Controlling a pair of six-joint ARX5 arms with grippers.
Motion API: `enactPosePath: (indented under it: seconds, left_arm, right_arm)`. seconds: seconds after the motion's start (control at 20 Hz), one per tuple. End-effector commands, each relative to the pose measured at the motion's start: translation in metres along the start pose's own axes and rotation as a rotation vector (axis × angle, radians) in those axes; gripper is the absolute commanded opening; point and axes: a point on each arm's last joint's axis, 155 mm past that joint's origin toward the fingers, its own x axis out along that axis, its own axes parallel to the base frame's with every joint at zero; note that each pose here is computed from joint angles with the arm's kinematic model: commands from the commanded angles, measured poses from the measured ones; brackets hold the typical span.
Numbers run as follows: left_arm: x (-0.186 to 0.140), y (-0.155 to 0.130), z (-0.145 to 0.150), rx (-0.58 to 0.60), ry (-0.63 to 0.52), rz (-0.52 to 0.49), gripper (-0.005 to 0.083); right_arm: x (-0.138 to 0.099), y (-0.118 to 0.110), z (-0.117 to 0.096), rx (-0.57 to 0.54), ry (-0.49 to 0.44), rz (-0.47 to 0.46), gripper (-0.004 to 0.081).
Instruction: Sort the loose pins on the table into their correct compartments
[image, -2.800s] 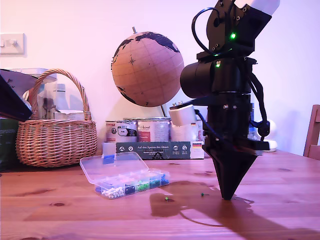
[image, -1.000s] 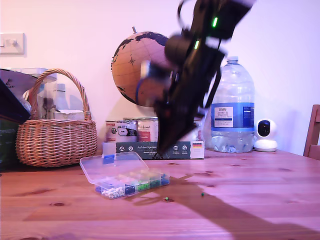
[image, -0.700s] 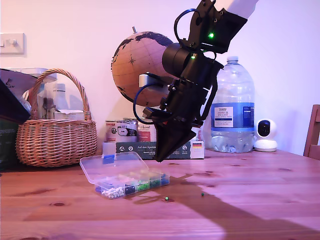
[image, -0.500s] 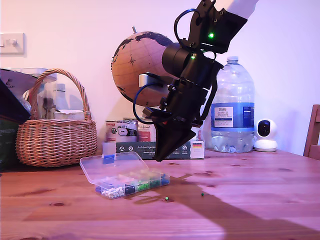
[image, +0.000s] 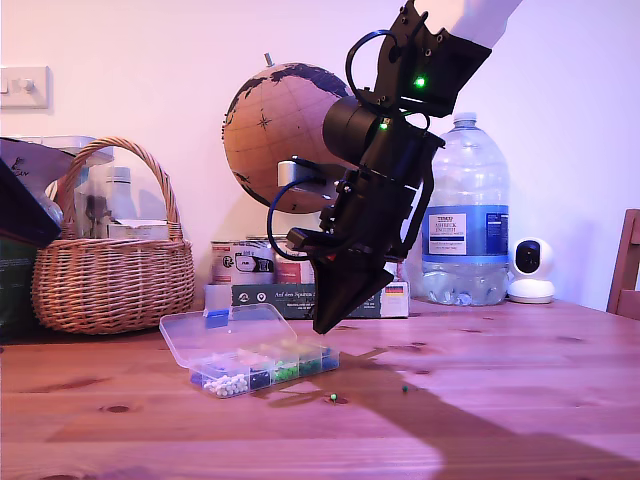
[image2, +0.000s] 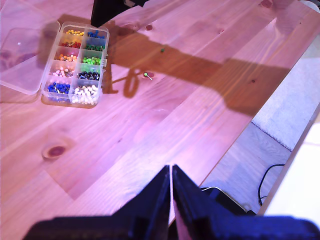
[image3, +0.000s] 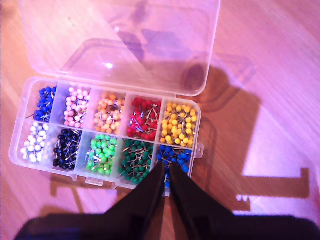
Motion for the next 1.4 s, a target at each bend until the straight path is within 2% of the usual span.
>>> enactPosePath:
  seconds: [0.0,0.25,0.45,0.55,1.1,1.2,1.35]
  left_arm:
    - [0.001,0.0,-0.003,0.0,0.003,-0.003,-0.0023]
    - [0.001,0.0,-0.003,0.0,0.003,-0.003,-0.0023]
    - [0.001,0.0,-0.003,0.0,0.002,-0.002,-0.0023]
    - [0.001,0.0,-0.003,0.001,0.003,-0.002,-0.0023]
    - [0.001,0.0,-0.003,0.0,0.003,-0.002,-0.0023]
    - [0.001,0.0,-0.003,0.001,0.002,-0.002,-0.0023]
    - [0.001,0.0,0.001,0.006,-0.012,-0.002,-0.0023]
  right_arm:
    - [0.014,0.004,-0.008,0.001,0.03,0.015,-0.0012]
    - [0.015,0.004,-0.001,-0.007,0.006,0.008,-0.0009]
    - [0.015,0.006,0.0,-0.011,0.005,0.009,0.0059]
    - [0.015,0.006,-0.001,-0.011,0.007,0.009,0.006]
    - [0.015,0.005,-0.003,-0.011,0.018,0.009,0.0048]
    - [0.012,0.005,-0.006,-0.005,0.033,0.012,-0.0008]
    - [0.005,0.001,-0.011,0.003,0.067,0.018,-0.0013]
